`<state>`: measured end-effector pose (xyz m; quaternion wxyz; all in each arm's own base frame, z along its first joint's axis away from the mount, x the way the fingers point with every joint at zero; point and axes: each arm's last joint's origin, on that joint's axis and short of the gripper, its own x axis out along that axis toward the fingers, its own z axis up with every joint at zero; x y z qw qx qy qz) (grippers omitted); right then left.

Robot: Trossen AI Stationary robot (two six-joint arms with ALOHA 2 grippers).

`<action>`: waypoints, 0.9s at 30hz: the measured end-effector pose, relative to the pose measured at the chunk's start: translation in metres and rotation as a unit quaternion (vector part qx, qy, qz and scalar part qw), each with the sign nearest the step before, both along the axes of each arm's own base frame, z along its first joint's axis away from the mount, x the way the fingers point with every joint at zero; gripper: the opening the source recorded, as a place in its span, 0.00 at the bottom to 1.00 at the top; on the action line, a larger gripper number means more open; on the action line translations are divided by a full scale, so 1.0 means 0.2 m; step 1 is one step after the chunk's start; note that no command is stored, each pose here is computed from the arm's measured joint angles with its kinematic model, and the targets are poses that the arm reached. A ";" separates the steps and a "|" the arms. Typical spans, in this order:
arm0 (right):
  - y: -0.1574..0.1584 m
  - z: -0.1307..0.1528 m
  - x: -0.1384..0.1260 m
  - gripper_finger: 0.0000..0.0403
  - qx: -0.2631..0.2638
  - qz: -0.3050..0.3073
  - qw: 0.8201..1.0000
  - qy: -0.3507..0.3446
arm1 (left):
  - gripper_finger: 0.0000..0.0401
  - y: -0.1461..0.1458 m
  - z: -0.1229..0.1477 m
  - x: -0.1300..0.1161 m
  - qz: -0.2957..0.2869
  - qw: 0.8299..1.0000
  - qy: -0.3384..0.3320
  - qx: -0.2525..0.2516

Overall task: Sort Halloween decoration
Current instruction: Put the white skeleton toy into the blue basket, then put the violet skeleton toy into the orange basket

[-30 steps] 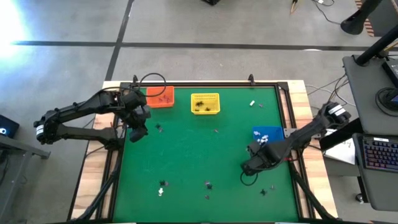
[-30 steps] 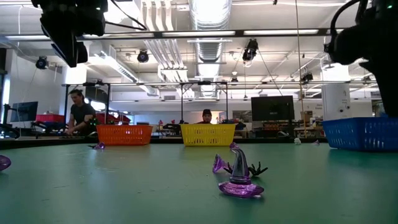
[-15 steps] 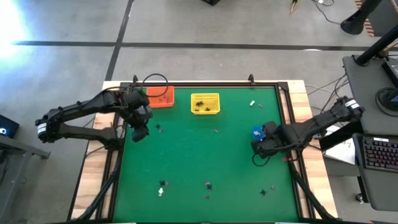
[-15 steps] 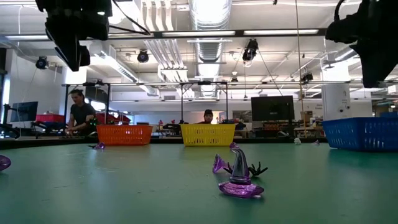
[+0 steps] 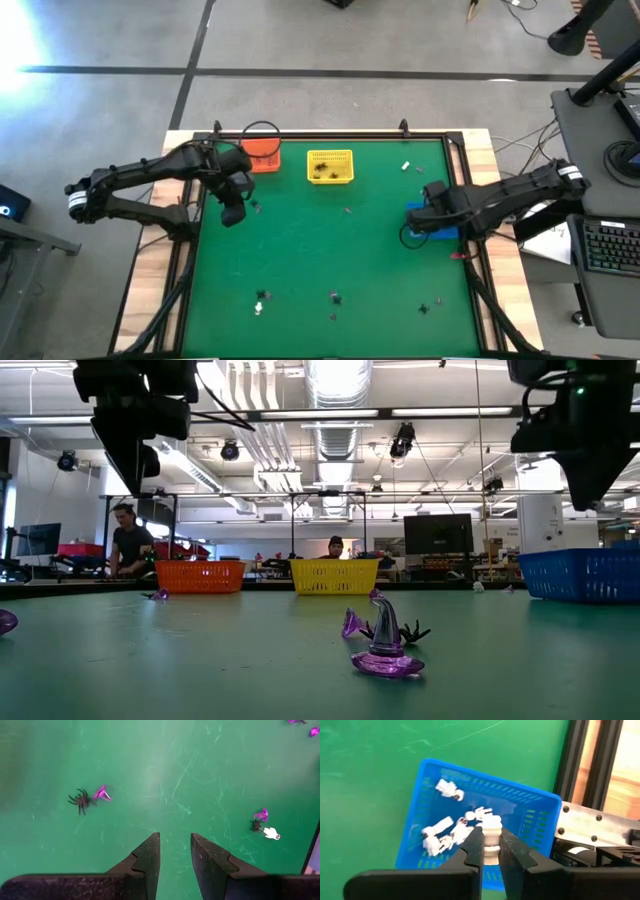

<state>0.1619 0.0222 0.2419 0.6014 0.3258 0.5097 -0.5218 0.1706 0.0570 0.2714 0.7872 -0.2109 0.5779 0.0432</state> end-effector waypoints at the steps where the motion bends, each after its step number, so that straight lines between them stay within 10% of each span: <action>1: -0.01 -0.01 0.00 0.07 0.000 -0.005 1.000 0.003 | 0.23 0.00 0.00 0.00 -0.001 1.000 -0.001 0.000; 27: -0.05 -0.20 0.02 0.34 -0.018 0.008 0.999 -0.030 | 0.29 -0.03 0.02 -0.08 0.022 0.999 0.036 -0.020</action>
